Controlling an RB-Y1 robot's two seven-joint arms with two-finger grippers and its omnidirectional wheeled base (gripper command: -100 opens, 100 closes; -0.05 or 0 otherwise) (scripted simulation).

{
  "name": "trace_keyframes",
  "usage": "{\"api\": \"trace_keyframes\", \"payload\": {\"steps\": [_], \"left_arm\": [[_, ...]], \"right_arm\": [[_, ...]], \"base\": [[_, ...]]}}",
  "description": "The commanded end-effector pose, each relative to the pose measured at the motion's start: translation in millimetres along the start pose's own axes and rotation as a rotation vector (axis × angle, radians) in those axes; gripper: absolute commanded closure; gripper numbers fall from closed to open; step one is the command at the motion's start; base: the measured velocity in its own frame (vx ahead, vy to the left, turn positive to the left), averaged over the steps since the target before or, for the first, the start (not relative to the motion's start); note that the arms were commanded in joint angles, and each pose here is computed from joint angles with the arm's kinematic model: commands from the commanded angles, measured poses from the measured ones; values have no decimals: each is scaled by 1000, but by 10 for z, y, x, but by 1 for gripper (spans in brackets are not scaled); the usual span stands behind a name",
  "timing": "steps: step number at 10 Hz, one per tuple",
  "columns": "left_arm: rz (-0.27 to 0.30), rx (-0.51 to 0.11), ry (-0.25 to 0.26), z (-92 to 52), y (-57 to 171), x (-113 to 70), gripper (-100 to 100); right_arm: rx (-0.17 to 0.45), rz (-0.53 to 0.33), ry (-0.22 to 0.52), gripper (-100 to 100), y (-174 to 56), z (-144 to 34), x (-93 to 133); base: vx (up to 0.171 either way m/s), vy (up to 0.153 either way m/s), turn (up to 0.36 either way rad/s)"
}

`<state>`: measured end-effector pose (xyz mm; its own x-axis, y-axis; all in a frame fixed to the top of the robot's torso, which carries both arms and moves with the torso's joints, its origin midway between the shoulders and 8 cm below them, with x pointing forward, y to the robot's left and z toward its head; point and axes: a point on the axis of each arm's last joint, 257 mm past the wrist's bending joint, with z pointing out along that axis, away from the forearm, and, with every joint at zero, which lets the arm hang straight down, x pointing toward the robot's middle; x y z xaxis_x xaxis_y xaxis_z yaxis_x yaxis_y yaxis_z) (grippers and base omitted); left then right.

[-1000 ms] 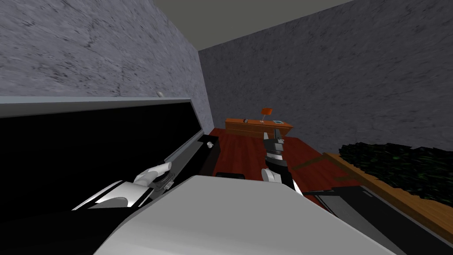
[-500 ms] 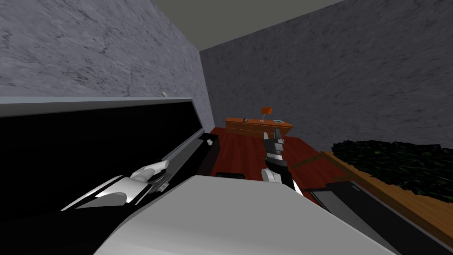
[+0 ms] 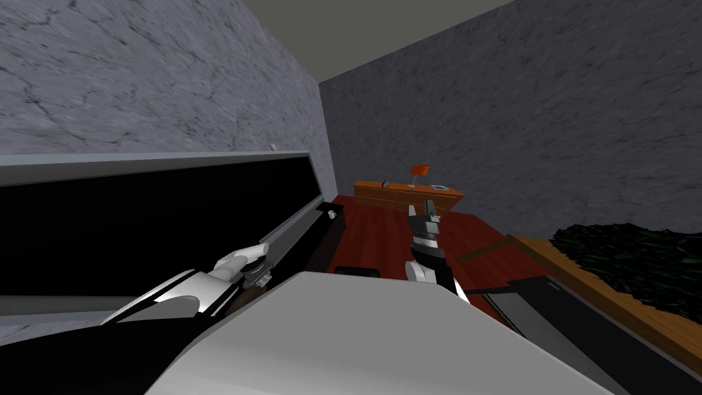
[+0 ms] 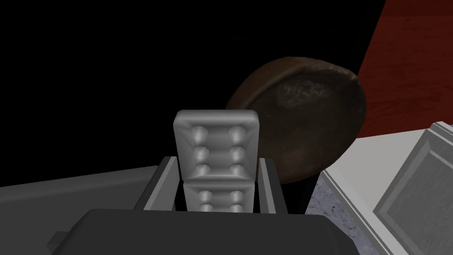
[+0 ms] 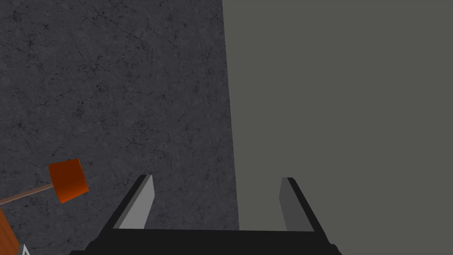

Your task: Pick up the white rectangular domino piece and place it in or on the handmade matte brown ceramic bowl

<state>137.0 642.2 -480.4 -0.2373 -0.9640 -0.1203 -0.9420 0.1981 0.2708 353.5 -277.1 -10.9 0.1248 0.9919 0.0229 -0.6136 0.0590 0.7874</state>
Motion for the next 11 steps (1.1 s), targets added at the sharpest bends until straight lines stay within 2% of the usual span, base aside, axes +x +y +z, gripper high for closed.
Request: {"api": "trace_keyframes", "payload": {"steps": [1,3,4,5,6,7,8,9,10,11], "left_arm": [[18,23,-5,2,-125,-1,100],[4,8,-1,28,-43,-2,100],[28,52,5,-23,-305,65,100],[42,76,8,-55,-444,101,100],[56,91,3,-87,-528,107,100],[44,78,7,-60,-459,102,100],[68,125,12,-127,-725,179,100],[81,149,15,-166,-860,219,100],[93,173,17,-205,-989,260,100],[93,173,17,-205,-989,260,100]], "right_arm": [[0,0,0,0,0,0,0],[0,0,0,0,-1,-1,0],[0,0,0,0,0,-1,0],[0,0,0,0,0,-1,0],[0,0,0,0,0,0,0],[0,0,0,0,0,0,0],[0,0,0,0,-1,-1,0],[0,0,0,0,0,-1,-1],[0,0,0,0,0,0,-1],[0,0,0,0,0,0,0]], "base": [[-87,51,-16],[2,6,-17],[-92,18,216],[-159,75,226],[-119,113,59],[-47,71,-29],[-87,102,160],[-141,120,223],[-141,122,197],[-86,81,40]]}}
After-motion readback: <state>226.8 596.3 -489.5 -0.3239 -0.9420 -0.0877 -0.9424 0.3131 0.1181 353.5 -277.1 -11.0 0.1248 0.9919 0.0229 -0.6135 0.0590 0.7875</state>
